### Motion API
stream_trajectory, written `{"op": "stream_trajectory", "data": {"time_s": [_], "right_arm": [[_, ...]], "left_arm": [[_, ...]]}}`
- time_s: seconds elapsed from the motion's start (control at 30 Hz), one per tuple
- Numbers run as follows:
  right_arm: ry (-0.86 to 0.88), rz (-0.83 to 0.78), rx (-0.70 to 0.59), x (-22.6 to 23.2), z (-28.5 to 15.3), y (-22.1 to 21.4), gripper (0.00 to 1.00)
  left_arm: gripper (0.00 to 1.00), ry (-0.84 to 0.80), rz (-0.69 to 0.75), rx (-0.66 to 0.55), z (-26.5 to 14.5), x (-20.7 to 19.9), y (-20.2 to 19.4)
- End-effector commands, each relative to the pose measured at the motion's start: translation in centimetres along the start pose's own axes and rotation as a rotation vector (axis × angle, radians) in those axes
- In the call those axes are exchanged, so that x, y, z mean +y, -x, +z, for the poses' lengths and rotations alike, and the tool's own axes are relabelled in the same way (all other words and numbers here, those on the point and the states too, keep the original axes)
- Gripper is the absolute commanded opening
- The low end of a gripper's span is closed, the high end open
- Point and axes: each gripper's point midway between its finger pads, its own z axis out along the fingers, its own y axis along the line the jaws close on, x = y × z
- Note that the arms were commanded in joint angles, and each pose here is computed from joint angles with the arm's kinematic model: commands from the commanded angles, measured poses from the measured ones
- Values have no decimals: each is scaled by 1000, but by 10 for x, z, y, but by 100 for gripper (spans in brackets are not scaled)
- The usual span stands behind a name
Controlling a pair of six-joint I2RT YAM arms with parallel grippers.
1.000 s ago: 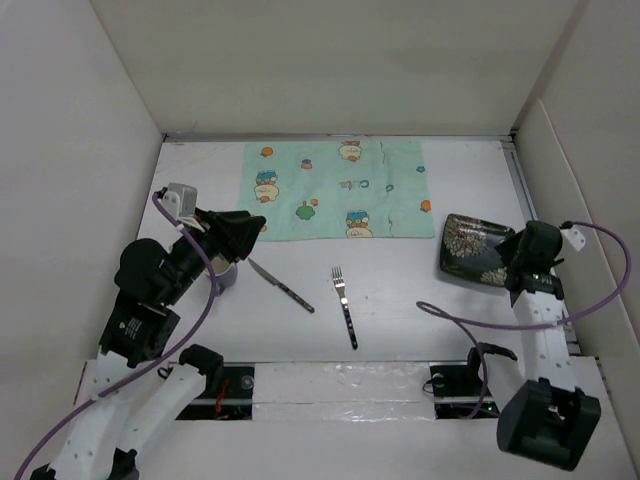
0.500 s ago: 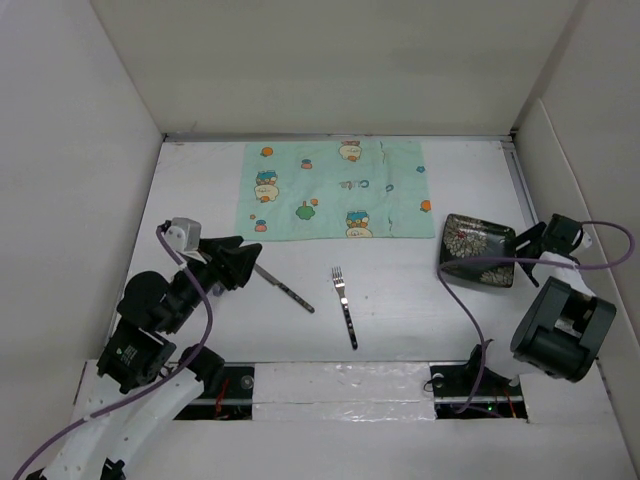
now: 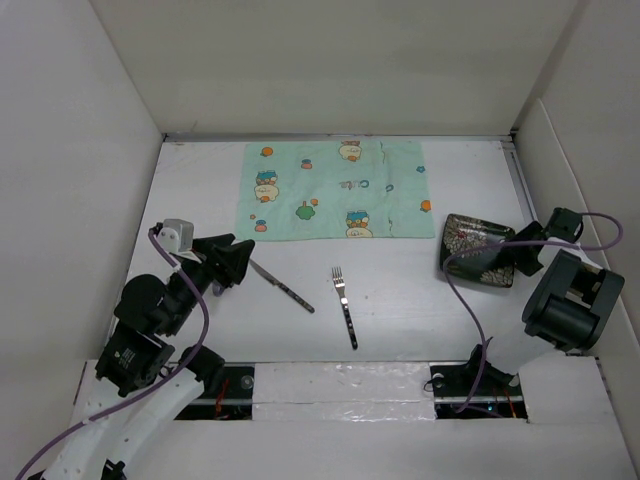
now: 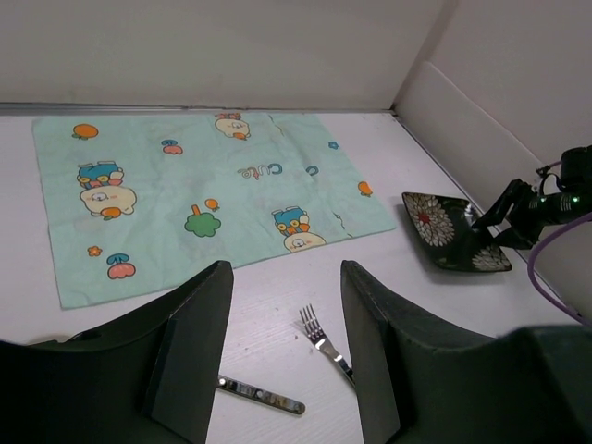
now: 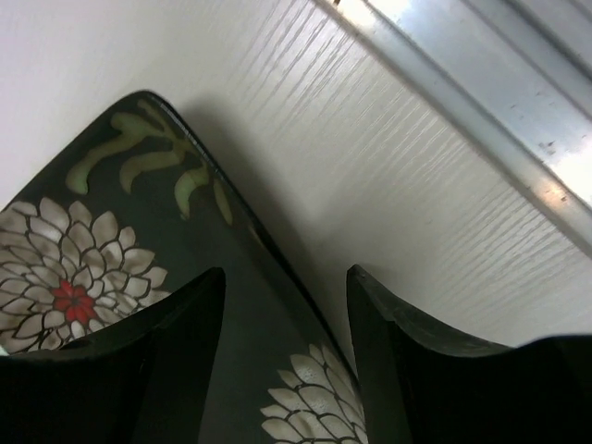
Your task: Set the dinner table for one person
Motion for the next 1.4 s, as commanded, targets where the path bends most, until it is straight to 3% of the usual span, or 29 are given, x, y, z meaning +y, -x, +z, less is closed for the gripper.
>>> {"op": "stream_trajectory", "data": {"time_s": [0.0,0.2,0.3,0.47,0.63,0.77,0.87,0.9,0.93,1.03,1.23,1.37], "right_arm": [[79,-1,46,12,-10,-8,60],[43,53,28,1,-24,-24,38],[24,76,27,-5,-29,-34,37],[83,84,49,4,-34,-47,56],[169,153,84,14,-23,-64,57],[193,217,48,16,-20,-72,49],[209,267,3,17,-17,-67,38],[199,294,-1,14,-16,-70,31],[191,310,-5,12,-15,-71,16],[193,341,-44,10,-23,-71,3],[205,334,-210,13,-64,-40,0],[330,256,-428,38,-126,5,0]], "left_arm": [[47,3,10,-54,-4,0,14],[47,5,8,-47,-2,0,12],[47,5,8,-48,-3,0,12],[47,7,7,-41,-1,1,10],[47,18,6,-33,1,3,7],[47,29,3,-34,1,5,7],[47,34,3,-32,2,6,7],[47,38,3,-30,3,6,6],[47,41,4,-28,3,7,5],[47,48,6,-21,5,8,4],[47,54,7,11,12,9,-4],[47,67,8,32,16,12,-10]]}}
